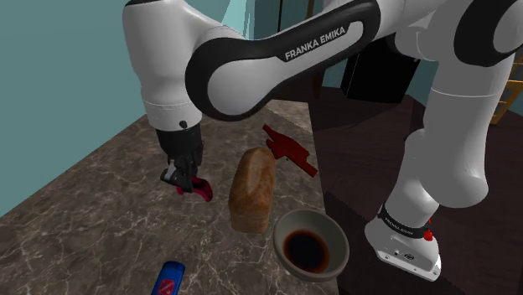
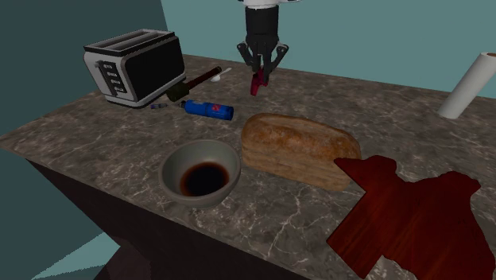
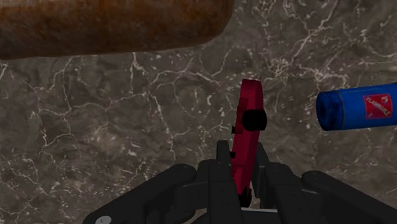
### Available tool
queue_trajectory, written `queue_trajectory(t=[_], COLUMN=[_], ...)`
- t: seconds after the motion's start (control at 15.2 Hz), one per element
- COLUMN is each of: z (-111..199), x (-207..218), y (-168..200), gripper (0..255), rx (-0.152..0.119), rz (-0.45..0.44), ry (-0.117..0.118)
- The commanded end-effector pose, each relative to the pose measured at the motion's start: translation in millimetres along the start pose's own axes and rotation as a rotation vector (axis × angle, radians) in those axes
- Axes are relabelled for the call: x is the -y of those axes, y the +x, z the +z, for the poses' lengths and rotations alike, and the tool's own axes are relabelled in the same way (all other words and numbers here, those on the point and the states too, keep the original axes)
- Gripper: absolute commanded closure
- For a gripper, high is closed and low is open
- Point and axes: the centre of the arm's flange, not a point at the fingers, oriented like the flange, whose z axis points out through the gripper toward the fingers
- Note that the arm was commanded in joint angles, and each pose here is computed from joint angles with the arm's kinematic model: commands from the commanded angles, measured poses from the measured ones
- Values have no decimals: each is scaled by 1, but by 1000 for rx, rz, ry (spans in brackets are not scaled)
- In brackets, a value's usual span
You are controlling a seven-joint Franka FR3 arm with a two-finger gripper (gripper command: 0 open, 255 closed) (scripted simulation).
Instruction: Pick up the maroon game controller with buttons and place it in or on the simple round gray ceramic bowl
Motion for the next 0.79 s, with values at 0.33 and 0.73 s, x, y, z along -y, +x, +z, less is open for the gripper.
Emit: queue_trajectory(t=[0.33,0.73], z=[-28,-33], x=[-1,2], y=[-12,-91], gripper=[255,255], rx=[0,0], rz=[0,0], ry=[0,0])
